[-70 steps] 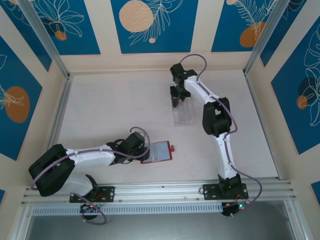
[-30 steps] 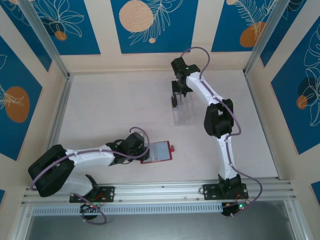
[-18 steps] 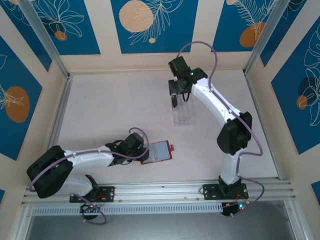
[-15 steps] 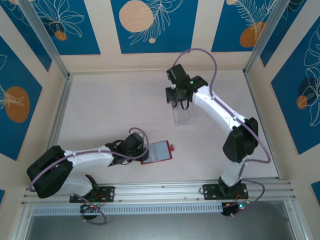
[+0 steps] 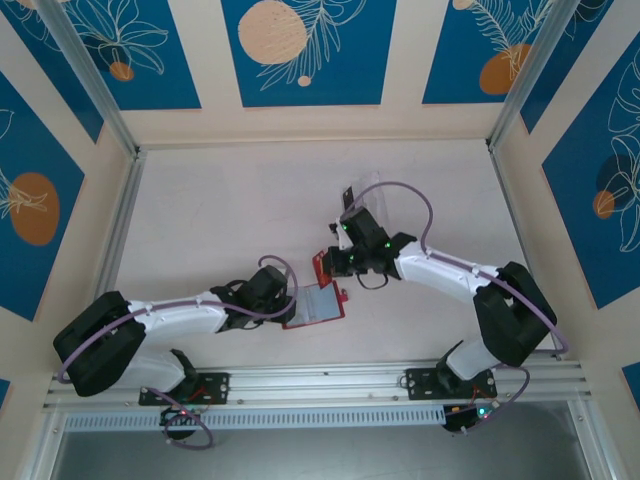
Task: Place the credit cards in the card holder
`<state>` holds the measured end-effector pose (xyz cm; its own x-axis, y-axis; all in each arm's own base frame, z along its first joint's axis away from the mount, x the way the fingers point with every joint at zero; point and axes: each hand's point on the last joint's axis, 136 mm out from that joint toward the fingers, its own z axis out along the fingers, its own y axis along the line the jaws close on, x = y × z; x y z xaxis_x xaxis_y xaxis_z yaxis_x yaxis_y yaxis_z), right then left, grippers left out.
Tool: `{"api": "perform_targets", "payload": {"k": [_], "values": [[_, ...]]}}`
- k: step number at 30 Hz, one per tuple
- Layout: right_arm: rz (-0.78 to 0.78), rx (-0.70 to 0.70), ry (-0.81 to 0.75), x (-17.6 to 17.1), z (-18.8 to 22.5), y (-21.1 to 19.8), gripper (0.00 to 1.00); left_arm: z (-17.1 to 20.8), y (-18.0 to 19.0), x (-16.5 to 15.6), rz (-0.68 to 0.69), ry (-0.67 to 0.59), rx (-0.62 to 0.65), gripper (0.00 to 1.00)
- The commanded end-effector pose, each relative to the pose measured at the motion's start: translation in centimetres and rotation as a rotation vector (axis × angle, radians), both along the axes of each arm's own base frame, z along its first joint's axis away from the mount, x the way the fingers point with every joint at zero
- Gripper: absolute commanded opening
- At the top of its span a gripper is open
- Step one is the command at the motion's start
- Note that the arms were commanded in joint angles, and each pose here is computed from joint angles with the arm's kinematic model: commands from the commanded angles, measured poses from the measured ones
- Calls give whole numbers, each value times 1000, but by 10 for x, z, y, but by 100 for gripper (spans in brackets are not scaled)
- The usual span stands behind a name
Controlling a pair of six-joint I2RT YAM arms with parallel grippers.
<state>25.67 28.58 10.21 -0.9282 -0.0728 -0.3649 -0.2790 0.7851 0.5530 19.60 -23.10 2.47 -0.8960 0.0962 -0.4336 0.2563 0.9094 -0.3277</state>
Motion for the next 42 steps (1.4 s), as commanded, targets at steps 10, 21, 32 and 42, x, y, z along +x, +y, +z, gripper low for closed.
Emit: {"api": "perform_targets", "payload": {"k": [10, 21, 32, 42], "values": [[-77, 222, -34, -26, -10, 16, 0, -8, 3, -8, -34, 47, 39, 29], [-101, 220, -24, -32, -28, 20, 0, -8, 2, -9, -39, 51, 37, 28], [-132, 173, -15, -30, -46, 18, 0, -7, 1, -9, -43, 52, 39, 28], [-139, 167, 14, -34, -57, 21, 0, -7, 1, -9, -42, 54, 38, 28]]}}
